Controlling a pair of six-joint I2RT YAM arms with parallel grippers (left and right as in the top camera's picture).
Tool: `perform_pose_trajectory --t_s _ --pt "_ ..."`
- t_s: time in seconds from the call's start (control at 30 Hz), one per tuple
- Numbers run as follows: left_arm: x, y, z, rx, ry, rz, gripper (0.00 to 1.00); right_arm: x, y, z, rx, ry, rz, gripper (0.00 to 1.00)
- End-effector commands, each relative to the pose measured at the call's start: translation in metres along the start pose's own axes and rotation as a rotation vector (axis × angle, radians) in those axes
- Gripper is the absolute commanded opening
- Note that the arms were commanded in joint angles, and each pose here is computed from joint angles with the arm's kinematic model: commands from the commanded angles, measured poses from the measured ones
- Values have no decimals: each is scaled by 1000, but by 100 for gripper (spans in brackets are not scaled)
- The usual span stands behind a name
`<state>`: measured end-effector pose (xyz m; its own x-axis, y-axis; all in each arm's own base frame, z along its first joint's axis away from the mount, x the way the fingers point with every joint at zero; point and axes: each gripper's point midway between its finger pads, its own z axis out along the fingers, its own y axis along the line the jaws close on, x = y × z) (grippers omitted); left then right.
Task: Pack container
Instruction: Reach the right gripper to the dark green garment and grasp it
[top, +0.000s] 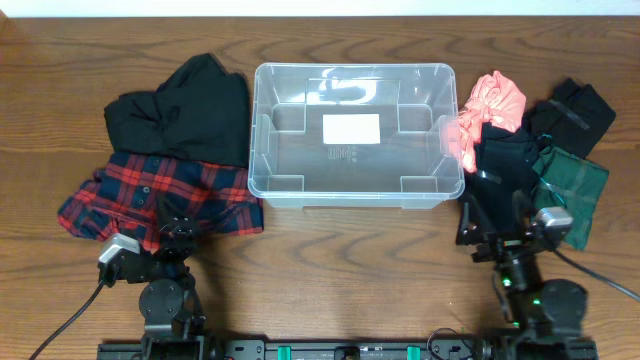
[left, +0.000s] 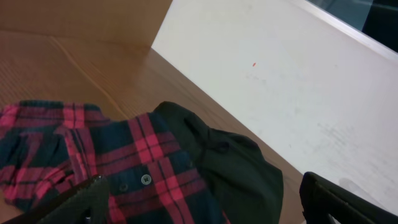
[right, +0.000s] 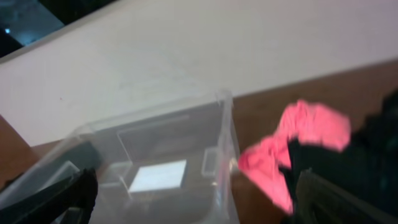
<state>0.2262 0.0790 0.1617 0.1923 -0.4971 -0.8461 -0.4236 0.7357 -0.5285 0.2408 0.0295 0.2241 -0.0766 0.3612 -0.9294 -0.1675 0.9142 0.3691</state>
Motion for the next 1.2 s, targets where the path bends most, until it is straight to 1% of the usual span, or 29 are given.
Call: perform_pose_trajectory --t_s 0.0,0.13,0.23,0.33,0.47,0.57,0.67,0.77,0.83,0.93,1.03,1.1,1.17 --pt "14 10 1 -31 38 24 98 -53 22 -4 -18 -37 -93 99" --pt "14 10 1 -31 38 24 98 -74 26 7 31 98 -71 99" --pt "14 10 1 -31 38 24 98 -77 19 20 116 273 -62 99" --pt "14 10 1 -31 38 24 98 -79 -14 27 330 434 -51 99" --pt "14 10 1 -31 38 24 98 -88 -49 40 483 576 -9 99" --pt "14 10 1 -31 38 24 98 -87 -81 50 575 640 41 99" --pt "14 10 1 -31 38 24 98 -64 -117 43 710 735 84 99" --pt "14 10 1 -31 38 24 98 -50 -161 32 935 732 211 99" --pt "14 10 1 -31 38 24 98 -44 -186 29 1013 722 285 99" --pt "14 10 1 -31 38 24 98 -35 -213 32 998 733 356 99" --pt "14 10 1 -31 38 24 98 -31 -245 33 928 757 343 99" --pt "14 10 1 -31 38 24 98 -25 -262 28 918 766 374 99" --pt "14 10 1 -31 38 24 98 -14 -277 26 870 797 392 99"
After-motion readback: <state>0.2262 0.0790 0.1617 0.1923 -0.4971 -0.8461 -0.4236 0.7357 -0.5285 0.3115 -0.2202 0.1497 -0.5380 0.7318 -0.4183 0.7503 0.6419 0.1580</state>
